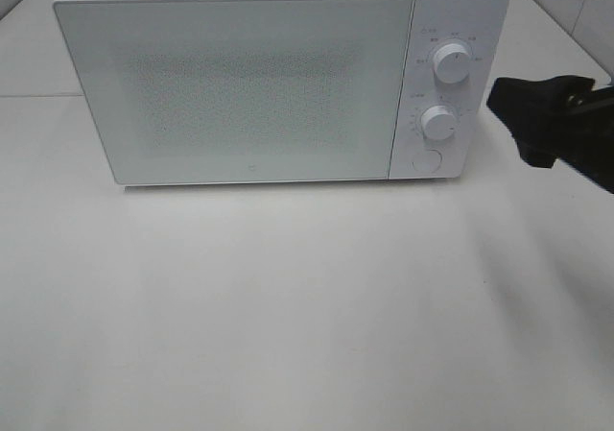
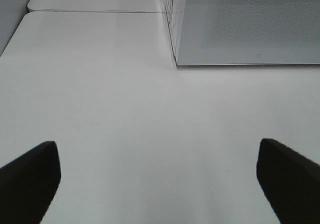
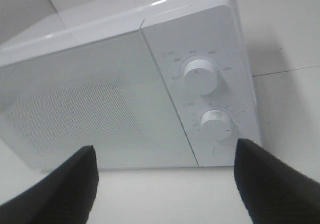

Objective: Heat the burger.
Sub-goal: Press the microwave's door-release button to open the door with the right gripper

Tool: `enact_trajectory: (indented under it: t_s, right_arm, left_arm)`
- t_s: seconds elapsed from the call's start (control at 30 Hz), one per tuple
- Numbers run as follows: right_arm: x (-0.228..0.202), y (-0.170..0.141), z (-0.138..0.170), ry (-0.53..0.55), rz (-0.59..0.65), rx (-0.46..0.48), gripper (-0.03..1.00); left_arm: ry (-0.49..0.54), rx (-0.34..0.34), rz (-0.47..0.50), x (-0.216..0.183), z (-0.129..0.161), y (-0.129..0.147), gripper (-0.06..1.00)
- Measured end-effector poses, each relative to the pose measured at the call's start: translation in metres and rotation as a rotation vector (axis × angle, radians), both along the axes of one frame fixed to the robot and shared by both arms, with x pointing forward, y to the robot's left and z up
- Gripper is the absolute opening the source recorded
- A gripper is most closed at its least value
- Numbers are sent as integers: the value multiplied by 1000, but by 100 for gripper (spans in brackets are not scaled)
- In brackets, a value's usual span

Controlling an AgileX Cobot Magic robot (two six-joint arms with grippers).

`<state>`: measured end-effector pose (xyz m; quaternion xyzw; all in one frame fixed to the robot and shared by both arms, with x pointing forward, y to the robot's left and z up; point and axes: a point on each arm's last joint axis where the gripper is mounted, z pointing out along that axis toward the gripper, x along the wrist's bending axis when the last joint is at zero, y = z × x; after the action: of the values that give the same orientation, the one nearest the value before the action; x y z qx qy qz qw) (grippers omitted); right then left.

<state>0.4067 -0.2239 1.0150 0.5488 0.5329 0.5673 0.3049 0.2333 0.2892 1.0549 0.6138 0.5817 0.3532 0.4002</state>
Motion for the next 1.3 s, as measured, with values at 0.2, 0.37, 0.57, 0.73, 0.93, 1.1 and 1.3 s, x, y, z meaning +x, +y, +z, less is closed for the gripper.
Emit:
enact_trajectory:
  t_s: [0.2,0.37,0.57,0.73,0.93,1.1,1.3]
  right_arm:
    - [4,30,30,111,312,-265,74]
    - [0,42,39,206,516,-431,74]
    - [-2,40,24,417,522,-458,74]
    - [-1,31,19,526,411,-461,78]
    - [11,-6,26,687,125,-432,82]
    - [12,-52,22,861,-95,-455,83]
    - [-4,-68,24,977,-147,-409,83]
  left_arm:
    - [0,0,0,0,0,0,99]
    - [0,0,0,0,0,0,99]
    - [0,0,0,0,0,0,99]
    - [0,0,0,0,0,0,99]
    - [0,0,0,0,0,0,99]
    - [0,0,0,0,0,0,99]
    - [0,0,0,0,0,0,99]
